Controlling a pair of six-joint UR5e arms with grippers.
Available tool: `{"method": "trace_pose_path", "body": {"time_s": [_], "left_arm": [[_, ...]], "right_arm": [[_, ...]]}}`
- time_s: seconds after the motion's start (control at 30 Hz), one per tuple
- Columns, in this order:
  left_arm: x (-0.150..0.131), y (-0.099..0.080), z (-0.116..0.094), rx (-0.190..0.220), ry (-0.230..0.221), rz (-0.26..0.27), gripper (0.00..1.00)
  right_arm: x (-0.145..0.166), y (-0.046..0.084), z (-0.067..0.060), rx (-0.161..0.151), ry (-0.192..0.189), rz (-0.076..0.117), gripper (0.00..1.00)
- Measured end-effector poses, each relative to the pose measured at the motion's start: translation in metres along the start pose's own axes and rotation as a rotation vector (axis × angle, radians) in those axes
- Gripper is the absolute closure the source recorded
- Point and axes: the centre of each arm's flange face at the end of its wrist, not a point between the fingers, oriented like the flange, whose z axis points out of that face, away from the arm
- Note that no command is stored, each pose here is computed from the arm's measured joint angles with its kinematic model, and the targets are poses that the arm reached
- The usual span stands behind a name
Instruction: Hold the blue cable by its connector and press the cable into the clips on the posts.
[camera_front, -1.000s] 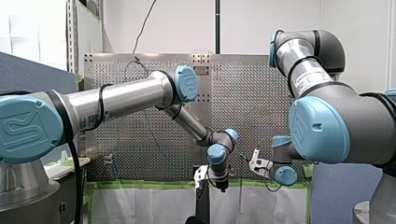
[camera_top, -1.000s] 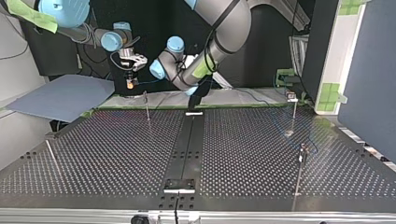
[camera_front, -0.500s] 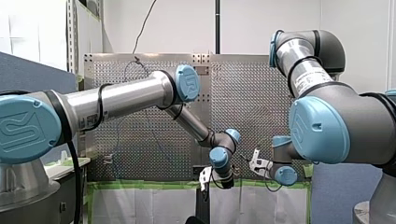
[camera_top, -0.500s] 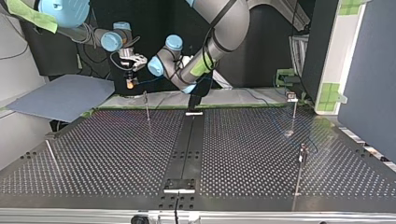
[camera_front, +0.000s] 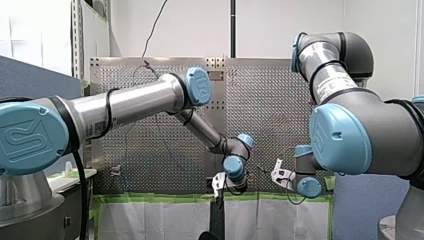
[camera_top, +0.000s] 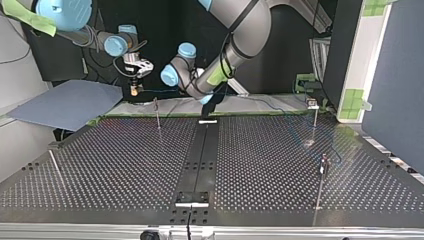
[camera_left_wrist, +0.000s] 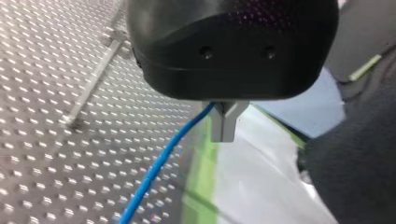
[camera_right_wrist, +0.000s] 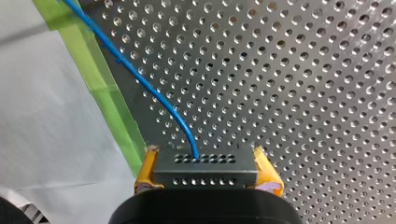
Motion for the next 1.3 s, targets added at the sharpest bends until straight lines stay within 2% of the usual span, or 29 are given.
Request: {"method": "trace_pose_path", "body": {"time_s": [0.23,0.43,0.7,0.9,1.13,1.3], "left_arm": [[-0.036,-0.014,-0.009,0.030,-0.095,-0.040,1.00],[-0.036,-0.010,-0.008,0.019,-0.138,-0.053,1.00],[-0.023,-0.007,-0.009,0.003,-0.170,-0.021,1.00],[-0.018,-0.008,-0.009,0.008,-0.198,0.011,1.00],[-0.018,-0.014,-0.007,0.022,-0.248,0.034,1.00],[-0.015,-0.019,-0.009,0.035,-0.260,0.039,1.00]], "right_arm": [[0.007,0.011,0.005,0.014,0.006,0.009,1.00],[0.014,0.024,0.008,0.014,0.011,0.023,1.00],[0.023,0.045,0.010,-0.018,0.025,0.032,1.00],[0.028,0.055,0.011,-0.024,0.034,0.031,1.00],[0.032,0.061,0.013,0.007,0.047,0.028,1.00],[0.039,0.068,0.018,0.014,0.060,0.035,1.00]]}}
